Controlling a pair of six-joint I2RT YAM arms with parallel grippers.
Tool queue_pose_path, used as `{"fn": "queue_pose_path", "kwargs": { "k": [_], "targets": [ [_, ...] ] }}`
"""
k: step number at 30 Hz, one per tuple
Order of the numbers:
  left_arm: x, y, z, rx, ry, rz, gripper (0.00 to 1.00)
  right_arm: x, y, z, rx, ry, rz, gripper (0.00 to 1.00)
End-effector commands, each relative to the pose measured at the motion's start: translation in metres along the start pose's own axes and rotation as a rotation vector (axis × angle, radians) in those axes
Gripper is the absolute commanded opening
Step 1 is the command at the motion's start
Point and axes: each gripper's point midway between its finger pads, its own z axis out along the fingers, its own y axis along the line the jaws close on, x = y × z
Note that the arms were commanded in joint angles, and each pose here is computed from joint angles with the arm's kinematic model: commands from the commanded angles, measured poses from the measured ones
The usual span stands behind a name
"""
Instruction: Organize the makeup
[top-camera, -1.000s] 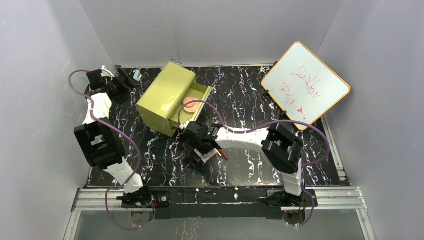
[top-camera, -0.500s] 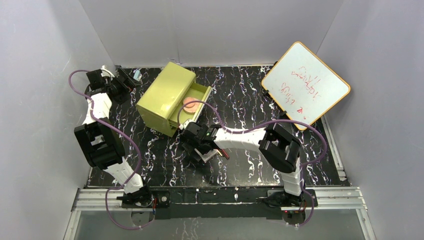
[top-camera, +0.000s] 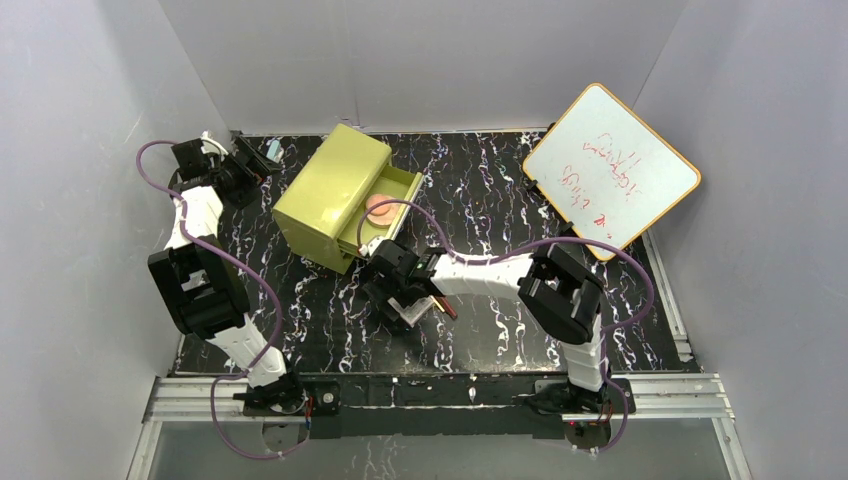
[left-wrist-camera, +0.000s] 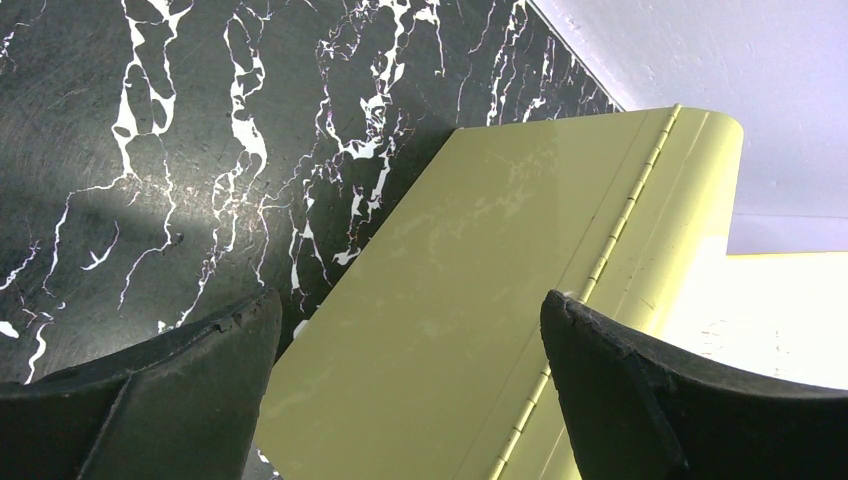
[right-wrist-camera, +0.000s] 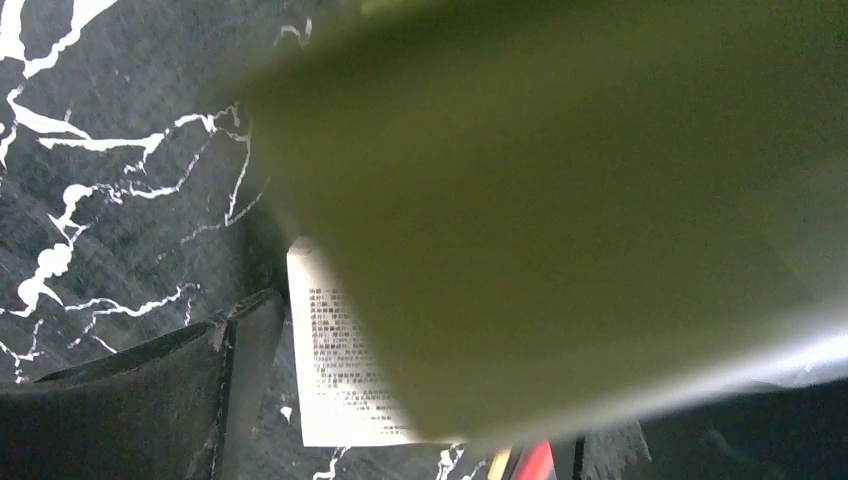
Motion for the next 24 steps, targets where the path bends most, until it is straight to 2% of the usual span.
{"fn": "queue_pose_path", "kwargs": {
  "k": [1,17,19,20,22,24],
  "targets": [
    [-0.004,-0.015,-0.017,0.042,-0.025,0.022,0.99,0.024,-0.006,0.007,-0.068,0.075,0.08,0.99],
    [-0.005,-0.015,-0.018,0.045,-0.028,0.015,0.99,0.034,-0.025,-0.003,-0.005,0.11,0.076,0.98],
    [-0.006,-0.015,-0.019,0.047,-0.03,0.014,0.99,0.035,-0.025,-0.006,-0.003,0.114,0.075,0.88],
    [-0.006,-0.015,-0.019,0.048,-0.031,0.013,0.99,0.035,-0.025,-0.008,-0.005,0.115,0.075,0.78],
    [-0.007,-0.014,-0.019,0.048,-0.032,0.01,0.99,0.035,-0.025,-0.012,-0.01,0.118,0.075,0.54],
    [-0.007,-0.014,-0.019,0.049,-0.032,0.008,0.99,0.034,-0.025,-0.016,-0.013,0.117,0.079,0.24]
  ]
}}
